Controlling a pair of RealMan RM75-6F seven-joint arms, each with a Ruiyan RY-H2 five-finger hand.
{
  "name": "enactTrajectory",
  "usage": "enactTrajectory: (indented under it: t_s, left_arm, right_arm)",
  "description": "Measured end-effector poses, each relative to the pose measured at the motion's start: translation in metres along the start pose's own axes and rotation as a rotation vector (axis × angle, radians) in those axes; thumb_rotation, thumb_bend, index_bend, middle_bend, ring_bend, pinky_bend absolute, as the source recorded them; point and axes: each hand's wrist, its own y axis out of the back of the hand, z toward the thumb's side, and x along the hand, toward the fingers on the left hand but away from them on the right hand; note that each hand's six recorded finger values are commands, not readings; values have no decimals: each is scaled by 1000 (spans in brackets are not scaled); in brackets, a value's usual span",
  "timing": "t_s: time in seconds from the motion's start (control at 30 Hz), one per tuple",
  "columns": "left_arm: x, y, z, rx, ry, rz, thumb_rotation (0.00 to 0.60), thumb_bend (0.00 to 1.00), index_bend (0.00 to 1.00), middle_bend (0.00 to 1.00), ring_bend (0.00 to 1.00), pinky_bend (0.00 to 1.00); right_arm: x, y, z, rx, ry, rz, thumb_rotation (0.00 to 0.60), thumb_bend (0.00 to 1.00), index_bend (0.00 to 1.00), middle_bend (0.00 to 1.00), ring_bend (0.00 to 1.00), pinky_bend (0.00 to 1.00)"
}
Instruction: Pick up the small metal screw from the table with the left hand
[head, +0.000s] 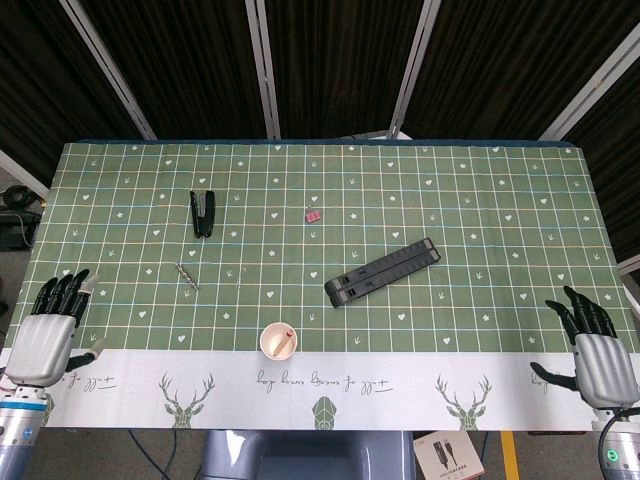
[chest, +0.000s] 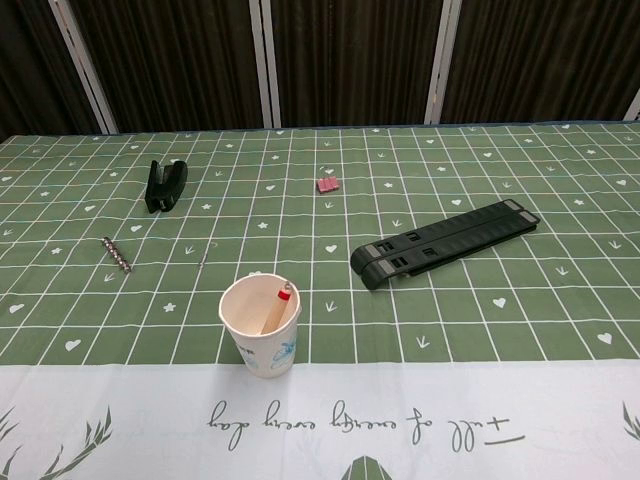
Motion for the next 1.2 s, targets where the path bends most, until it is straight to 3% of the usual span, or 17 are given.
enactTrajectory:
  t_s: [0.37,0.57,0.73,1.03,1.2]
  left_arm:
    - [1,-6,2,6,-12,-39,600,206,7,0,0,0]
    - [15,-10,10,45,-68,-66,600,235,181,0,0,0]
    - [43,-17,15,129,-121,-102,600,242,328,0,0,0]
    - [115,-43,33,202,-161,-155,600,287,400,0,0,0]
    - [138,-61,48,224,-172,-177,600,305,430,0,0,0]
  right_arm:
    - [2,1,3,-3,10,-2,600,45,177,0,0,87]
    - [2,1,1,-12,-2,3,600,45,177,0,0,87]
    - [1,1,2,-13,0,3,600,45,177,0,0,86]
    - [1,1,-1,-21,-13,7,600,46,177,0,0,87]
    - [1,2,-4,-27,-22,7,600,46,177,0,0,87]
